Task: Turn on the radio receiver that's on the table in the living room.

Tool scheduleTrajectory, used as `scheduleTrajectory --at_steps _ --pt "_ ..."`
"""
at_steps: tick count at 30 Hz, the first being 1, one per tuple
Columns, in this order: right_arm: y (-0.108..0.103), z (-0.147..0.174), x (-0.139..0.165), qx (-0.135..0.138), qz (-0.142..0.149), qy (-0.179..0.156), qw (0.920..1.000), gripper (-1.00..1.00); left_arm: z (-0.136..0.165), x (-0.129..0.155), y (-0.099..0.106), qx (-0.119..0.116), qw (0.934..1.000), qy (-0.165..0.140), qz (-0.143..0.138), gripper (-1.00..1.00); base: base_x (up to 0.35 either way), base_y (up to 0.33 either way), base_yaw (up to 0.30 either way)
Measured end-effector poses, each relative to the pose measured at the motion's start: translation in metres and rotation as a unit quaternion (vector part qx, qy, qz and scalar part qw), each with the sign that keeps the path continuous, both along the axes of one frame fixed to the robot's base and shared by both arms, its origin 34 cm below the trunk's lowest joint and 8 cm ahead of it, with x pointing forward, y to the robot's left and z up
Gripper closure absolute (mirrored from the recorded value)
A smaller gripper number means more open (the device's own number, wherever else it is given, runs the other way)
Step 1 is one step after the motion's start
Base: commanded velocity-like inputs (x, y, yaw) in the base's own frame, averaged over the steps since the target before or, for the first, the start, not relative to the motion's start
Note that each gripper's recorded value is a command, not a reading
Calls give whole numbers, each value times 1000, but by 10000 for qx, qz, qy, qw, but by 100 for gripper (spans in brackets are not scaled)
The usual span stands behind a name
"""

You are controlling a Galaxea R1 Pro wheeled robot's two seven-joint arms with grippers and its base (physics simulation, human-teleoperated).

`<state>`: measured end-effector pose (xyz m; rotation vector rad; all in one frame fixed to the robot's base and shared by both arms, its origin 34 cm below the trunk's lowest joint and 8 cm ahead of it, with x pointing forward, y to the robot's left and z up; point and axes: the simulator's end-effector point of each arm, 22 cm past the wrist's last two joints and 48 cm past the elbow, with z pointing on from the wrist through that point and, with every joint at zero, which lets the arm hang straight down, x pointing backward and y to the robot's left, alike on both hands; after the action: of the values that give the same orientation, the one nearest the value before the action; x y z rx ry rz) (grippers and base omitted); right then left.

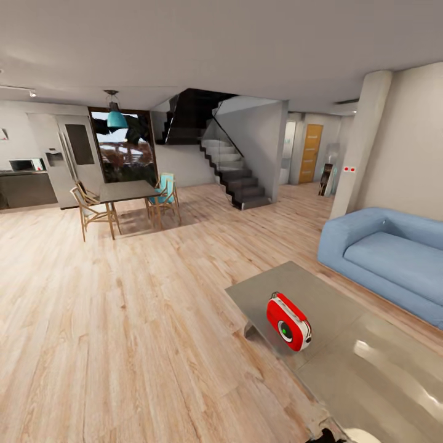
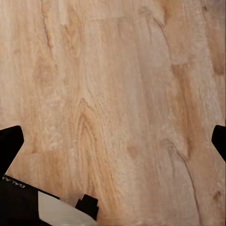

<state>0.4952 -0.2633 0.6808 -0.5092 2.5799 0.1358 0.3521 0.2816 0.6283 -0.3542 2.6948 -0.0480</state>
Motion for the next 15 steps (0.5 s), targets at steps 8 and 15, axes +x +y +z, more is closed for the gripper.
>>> scheduleTrajectory --at_steps 8,15 --pt "-14 -49 -103 -120 -189 939 9953 -100 -17 -76 54 387 9992 2 -37 100 0 0 0" --pt "-23 -76 -200 -415 -347 1490 9874 -100 -15 -101 72 530 9985 -29 -114 100 0 0 0"
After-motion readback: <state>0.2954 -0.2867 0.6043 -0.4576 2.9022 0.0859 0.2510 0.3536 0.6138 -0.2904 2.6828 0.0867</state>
